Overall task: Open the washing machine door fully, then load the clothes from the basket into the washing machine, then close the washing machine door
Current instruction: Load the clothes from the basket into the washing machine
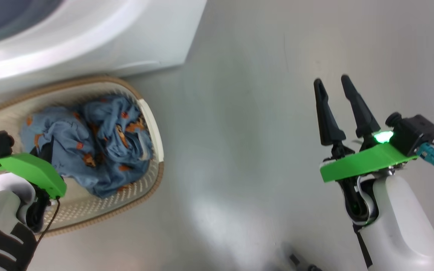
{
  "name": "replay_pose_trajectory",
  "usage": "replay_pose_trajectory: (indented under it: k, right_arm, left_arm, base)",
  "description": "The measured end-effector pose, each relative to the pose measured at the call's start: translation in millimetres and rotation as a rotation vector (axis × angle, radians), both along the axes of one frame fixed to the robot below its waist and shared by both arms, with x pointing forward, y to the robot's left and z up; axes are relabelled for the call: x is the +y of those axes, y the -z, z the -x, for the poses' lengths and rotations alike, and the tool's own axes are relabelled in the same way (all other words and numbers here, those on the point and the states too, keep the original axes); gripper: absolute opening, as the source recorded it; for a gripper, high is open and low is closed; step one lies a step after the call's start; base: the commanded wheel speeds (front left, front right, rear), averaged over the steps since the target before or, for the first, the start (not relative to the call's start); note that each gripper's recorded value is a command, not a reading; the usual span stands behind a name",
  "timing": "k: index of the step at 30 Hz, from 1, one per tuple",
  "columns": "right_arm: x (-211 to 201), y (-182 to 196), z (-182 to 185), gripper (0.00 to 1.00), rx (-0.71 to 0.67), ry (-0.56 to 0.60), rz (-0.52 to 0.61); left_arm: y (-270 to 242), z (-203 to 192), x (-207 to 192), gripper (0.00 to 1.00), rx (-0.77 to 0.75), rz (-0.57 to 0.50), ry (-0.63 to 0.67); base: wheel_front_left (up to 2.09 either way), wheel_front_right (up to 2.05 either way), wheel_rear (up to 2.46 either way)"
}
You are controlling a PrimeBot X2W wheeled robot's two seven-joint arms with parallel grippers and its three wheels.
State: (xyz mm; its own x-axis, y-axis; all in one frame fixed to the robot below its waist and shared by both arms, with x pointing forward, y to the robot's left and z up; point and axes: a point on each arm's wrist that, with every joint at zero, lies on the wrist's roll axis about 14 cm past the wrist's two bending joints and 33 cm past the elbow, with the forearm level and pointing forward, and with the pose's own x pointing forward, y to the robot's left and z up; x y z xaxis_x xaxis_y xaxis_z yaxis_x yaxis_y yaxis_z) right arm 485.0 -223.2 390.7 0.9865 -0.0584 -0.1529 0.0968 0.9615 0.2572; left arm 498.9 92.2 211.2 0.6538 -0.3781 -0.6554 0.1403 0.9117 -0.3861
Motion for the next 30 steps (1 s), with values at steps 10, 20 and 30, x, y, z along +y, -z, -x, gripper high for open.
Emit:
replay_pose_trajectory:
  k: [10,20,30]
  right_arm:
    - [-2,-31,30,1.00,-0.036,0.000,0.001]
    - [-1,-55,50,1.00,-0.076,-0.014,0.005]
    - [0,-69,71,1.00,-0.102,-0.024,0.002]
  left_arm:
    - [-79,3,13,0.00,-0.179,0.052,-0.082]
    - [-154,8,32,0.00,-0.400,0.063,-0.145]
    - [-233,33,56,0.00,-0.648,0.054,-0.216]
  base:
    - [0.00,0.00,0.00]
    - [0.00,0.00,0.00]
    - [0.00,0.00,0.00]
